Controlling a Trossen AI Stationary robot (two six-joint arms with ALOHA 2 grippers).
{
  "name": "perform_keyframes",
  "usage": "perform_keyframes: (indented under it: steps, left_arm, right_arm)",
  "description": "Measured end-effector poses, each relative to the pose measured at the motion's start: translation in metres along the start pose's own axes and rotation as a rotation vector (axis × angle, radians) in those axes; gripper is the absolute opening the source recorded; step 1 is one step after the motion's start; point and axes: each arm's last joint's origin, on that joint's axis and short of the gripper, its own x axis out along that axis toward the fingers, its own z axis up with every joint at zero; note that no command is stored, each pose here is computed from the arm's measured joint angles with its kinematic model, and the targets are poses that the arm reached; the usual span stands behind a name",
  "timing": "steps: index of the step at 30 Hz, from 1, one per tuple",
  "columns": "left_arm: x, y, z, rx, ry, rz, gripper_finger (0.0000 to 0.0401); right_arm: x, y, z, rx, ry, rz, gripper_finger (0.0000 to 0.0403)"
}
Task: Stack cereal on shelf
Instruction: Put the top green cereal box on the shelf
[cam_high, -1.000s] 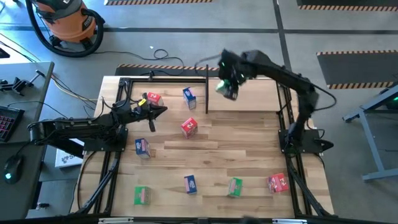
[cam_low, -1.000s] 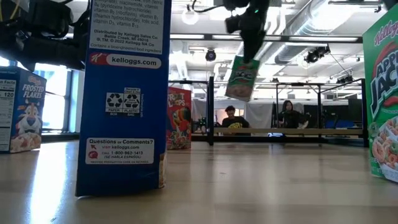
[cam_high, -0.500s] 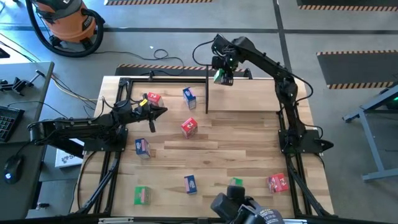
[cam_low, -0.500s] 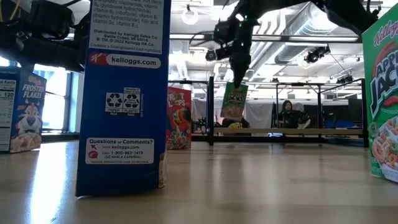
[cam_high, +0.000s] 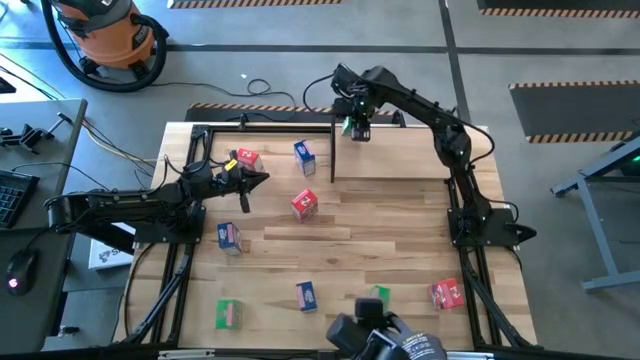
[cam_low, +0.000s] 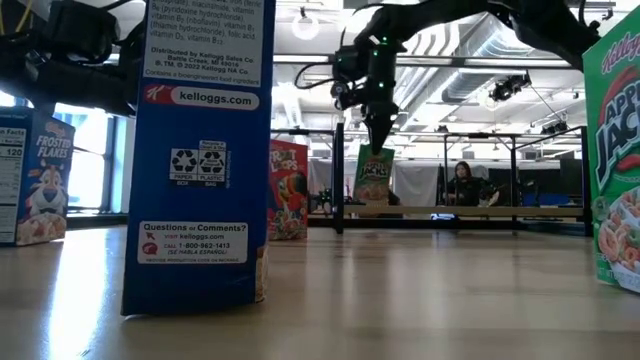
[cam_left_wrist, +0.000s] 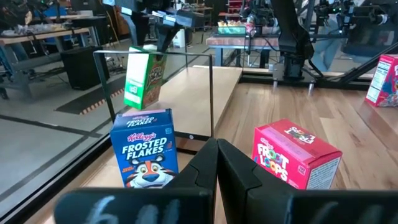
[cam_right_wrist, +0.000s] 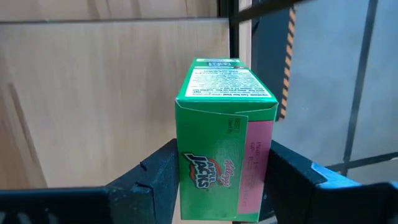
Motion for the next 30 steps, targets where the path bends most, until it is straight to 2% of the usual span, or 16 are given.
perform_keyframes:
  steps: [13, 26, 30]
  left_arm:
    - [0.000, 0.000, 0.000, 0.001, 0.000, -0.009, 0.0000]
    - [0.000, 0.000, 0.000, 0.001, 0.000, -0.009, 0.0000]
    - [0.000, 0.000, 0.000, 0.001, 0.001, -0.009, 0.0000]
  right_arm:
    - [-0.001, 0.005, 0.006, -0.019, -0.030, -0.007, 0.0204]
    - [-0.002, 0.000, 0.011, 0.004, -0.066, -0.077, 0.0224]
    - [-0.015, 0.002, 0.014, -0.002, -0.084, -0.096, 0.0225]
